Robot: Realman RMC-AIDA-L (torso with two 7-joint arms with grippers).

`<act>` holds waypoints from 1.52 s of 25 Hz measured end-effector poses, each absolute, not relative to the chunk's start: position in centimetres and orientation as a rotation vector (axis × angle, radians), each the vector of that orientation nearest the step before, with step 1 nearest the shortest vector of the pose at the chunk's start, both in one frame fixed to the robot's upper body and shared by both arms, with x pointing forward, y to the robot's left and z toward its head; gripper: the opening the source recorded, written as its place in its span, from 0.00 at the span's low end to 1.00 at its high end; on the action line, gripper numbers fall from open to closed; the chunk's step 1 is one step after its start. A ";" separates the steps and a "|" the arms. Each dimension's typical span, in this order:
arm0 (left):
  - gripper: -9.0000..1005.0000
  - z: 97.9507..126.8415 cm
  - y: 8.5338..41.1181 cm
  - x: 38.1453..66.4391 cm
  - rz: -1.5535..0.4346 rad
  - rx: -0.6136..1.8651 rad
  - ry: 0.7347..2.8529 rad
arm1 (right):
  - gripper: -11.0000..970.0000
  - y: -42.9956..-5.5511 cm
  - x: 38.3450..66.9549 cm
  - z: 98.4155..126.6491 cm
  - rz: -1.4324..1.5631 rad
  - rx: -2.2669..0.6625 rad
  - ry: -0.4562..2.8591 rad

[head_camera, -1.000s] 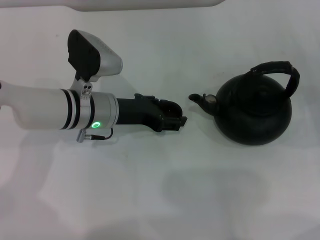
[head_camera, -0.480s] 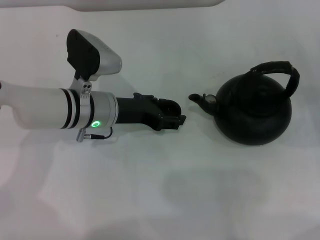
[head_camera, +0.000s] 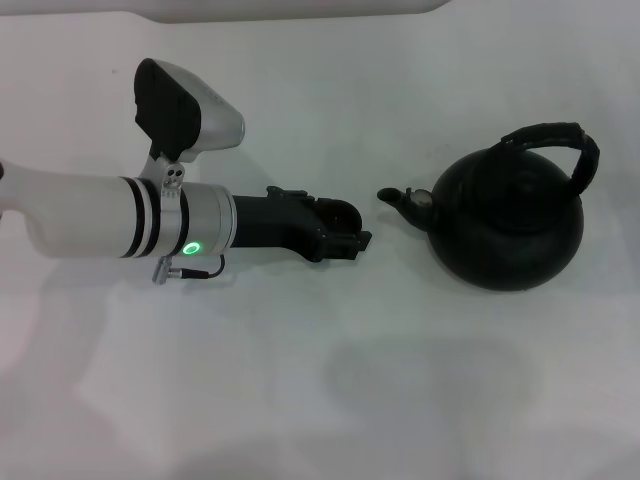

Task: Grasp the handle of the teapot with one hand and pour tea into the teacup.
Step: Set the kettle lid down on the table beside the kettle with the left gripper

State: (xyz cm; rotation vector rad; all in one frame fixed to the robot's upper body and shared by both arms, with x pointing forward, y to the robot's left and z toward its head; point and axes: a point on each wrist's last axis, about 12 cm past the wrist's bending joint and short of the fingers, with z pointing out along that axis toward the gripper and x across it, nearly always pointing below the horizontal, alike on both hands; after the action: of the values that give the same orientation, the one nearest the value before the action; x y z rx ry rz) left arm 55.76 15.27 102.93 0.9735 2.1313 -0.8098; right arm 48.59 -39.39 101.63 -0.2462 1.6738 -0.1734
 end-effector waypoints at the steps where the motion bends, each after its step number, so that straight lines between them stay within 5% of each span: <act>1: 0.73 102.9 15.3 55.8 -0.809 0.975 2.131 | 0.82 -39.4 48.6 101.6 -0.173 -0.246 1.674; 30: 0.78 103.1 15.1 55.6 -0.827 0.963 2.136 | 0.82 -39.5 48.4 101.5 -0.176 -0.245 1.679; 33: 0.88 103.1 15.1 55.6 -0.826 0.964 2.136 | 0.82 -39.5 48.4 101.5 -0.176 -0.245 1.679; 38: 0.88 103.2 15.2 55.4 -0.821 0.959 2.126 | 0.82 -39.5 48.4 101.5 -0.175 -0.246 1.679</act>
State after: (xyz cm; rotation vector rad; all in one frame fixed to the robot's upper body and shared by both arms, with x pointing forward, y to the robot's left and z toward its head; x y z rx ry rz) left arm 55.43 15.18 103.16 0.9588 2.1264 -0.8213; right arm 48.44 -39.46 101.54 -0.2456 1.6787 -0.1753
